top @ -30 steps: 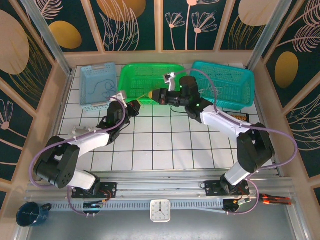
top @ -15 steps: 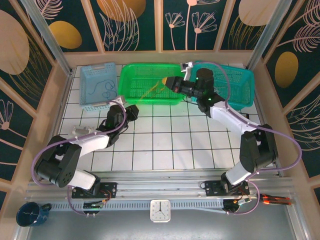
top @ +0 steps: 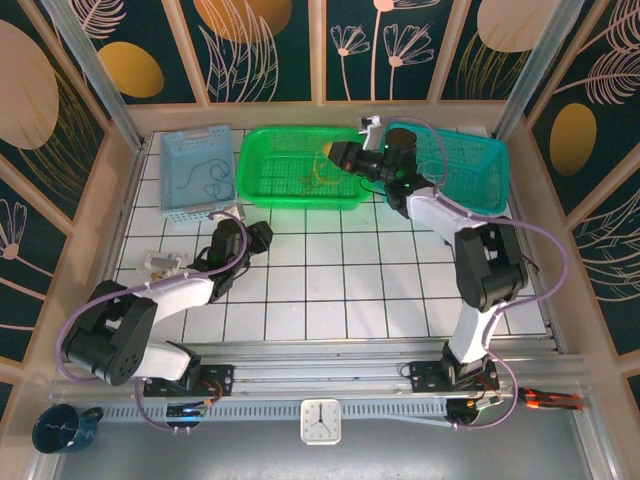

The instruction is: Untangle the cables

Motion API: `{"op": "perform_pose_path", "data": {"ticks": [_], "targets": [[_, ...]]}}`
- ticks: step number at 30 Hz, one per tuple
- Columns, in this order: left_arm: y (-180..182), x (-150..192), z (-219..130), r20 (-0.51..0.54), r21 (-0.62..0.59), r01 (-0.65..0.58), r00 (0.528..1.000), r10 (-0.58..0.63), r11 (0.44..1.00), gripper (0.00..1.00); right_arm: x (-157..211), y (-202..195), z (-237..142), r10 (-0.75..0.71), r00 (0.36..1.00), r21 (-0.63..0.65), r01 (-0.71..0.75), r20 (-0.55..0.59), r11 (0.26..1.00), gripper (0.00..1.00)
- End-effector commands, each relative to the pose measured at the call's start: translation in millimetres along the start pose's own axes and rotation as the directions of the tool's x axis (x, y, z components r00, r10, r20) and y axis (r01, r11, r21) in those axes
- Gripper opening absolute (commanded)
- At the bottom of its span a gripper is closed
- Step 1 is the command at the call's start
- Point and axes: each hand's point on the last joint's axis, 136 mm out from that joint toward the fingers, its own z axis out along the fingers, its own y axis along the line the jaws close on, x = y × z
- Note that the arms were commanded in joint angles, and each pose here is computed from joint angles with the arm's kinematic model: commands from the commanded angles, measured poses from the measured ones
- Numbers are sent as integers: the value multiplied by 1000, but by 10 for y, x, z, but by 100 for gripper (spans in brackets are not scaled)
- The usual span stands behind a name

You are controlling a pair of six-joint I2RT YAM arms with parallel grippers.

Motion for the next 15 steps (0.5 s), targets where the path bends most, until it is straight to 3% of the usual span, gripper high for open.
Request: {"op": "perform_pose_path", "data": {"ticks": [1,3,4,7,11,15], "targets": [[8,-106,-105,39,-12,-18,999,19,1000,42,-92,-101,143,-23,1000,-14,23,19,1000,0],[-15,-153,-147,50,-4,-18,999,18,1000,47,-67,-264,232,-16,1000,12,16,4,1000,0],[-20,-175,-167,55,-2,-20,998,20,1000,51,-50,-350,281,-13,1000,30,13,-8,999,8],[-66,-256,-221,69,15,-22,997,21,1000,68,-40,-524,349,-26,999,88,27,-21,996,50],[-110,-399,-290,90,25,-28,996,26,999,98,-101,-539,288,-67,998,145,68,-12,987,84],[-106,-588,-366,125,38,-17,992,12,999,99,-162,-383,136,-106,994,167,104,-1,980,93]]}}
